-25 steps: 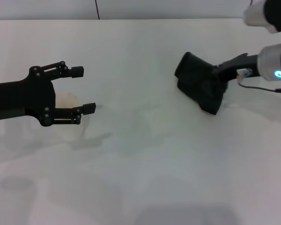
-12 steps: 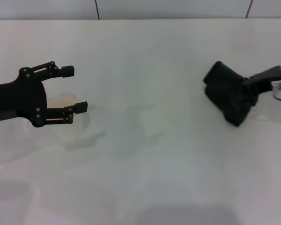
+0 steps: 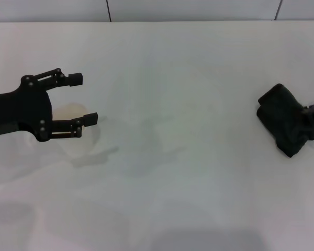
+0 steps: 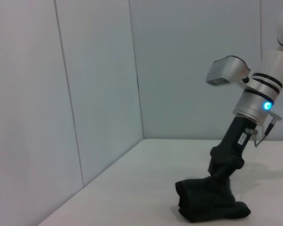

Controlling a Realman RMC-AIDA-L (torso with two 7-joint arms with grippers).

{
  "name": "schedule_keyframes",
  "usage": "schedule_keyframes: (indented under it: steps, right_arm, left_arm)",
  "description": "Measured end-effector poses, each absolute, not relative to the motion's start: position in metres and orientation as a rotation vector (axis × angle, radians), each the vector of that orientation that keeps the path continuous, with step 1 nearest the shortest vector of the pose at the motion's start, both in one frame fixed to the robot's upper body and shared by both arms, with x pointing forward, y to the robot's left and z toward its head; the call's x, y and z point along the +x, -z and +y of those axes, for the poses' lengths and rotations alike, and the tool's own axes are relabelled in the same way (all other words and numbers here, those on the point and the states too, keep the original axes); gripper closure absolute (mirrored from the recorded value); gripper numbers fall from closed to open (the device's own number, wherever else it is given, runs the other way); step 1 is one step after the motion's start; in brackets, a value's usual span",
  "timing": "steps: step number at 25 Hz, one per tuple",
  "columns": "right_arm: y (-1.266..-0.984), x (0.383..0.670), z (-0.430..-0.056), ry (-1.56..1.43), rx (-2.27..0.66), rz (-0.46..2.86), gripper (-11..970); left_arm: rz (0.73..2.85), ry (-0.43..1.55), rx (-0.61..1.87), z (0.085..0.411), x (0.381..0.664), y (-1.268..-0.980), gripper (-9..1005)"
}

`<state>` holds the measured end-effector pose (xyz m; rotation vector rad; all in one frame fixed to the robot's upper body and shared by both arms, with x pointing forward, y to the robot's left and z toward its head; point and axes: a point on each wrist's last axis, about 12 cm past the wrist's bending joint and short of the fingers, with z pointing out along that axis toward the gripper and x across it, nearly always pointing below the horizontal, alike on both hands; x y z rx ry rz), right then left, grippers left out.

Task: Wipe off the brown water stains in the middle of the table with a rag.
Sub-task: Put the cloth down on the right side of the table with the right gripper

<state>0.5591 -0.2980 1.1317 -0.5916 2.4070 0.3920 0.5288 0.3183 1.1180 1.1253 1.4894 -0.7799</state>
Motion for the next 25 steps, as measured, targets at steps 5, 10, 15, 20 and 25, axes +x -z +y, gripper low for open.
schedule_keyframes:
  steps: [5,10,15,20,25]
  right_arm:
    - [-1.13,0.555,-0.298,-0.404,-0.622,2.423,910]
    - [-1.131,0.553,-0.296,-0.413,-0.673,2.424,908]
    - [-1.135,0.551,-0.286,-0.453,-0.769,2.421,873]
    - [-1.144,0.552,-0.28,-0.473,-0.808,2.367,789]
    - [-1.154,0.552,-0.277,-0.474,-0.839,2.314,681]
  left_arm:
    - [1.489,0.781,1.125,0.318,0.529,-1.118,117]
    - [1.489,0.781,1.125,0.318,0.529,-1.118,117]
    - [1.488,0.779,1.127,0.318,0.529,-1.119,117]
    - [1.489,0.778,1.127,0.318,0.53,-1.119,117]
    - [1.494,0.774,1.125,0.319,0.529,-1.118,117]
